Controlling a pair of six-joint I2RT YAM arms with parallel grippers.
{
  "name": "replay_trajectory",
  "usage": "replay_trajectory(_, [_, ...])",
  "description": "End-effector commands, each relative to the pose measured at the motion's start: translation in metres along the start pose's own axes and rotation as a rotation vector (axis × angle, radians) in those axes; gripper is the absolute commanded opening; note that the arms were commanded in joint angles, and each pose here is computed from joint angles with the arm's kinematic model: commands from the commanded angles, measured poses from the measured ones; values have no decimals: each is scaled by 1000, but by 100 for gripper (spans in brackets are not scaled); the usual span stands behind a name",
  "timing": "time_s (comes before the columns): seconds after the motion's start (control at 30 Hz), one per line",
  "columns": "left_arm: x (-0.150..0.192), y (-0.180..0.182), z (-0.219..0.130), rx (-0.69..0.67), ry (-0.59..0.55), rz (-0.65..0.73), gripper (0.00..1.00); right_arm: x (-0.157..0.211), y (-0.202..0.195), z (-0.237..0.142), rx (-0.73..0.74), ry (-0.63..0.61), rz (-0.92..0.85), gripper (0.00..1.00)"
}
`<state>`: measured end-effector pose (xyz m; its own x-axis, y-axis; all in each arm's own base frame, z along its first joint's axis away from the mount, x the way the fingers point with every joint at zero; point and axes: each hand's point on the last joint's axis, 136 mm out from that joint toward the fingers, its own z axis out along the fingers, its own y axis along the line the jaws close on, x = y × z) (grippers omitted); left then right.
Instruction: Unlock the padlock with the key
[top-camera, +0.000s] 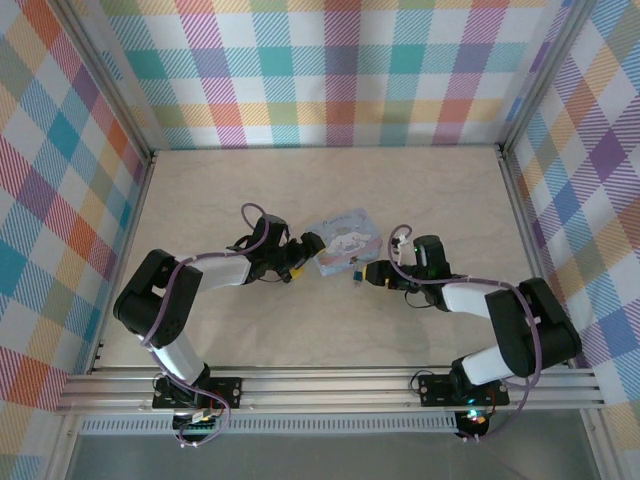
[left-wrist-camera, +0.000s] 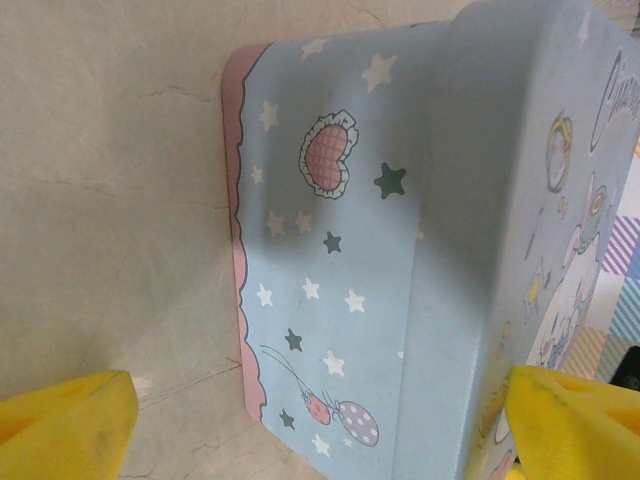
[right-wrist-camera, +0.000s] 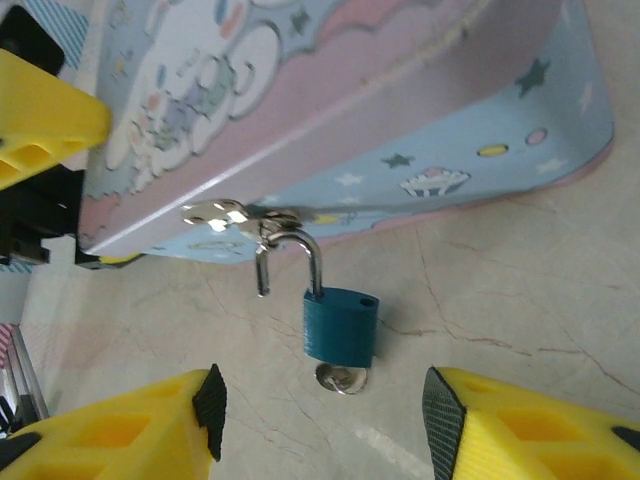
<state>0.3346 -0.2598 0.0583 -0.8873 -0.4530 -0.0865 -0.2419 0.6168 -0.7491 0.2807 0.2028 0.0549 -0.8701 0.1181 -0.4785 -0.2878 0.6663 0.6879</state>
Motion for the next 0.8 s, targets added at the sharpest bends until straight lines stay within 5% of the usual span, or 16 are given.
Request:
replay_trajectory(0.0, [19,38,-1,-130,40,-40,93,-17,12,3,-56,-37,-97,53])
replay_trajectory(0.77, [20,35,-1,-137,44,-19,93,-22,13,24,-131,-35,-153,38])
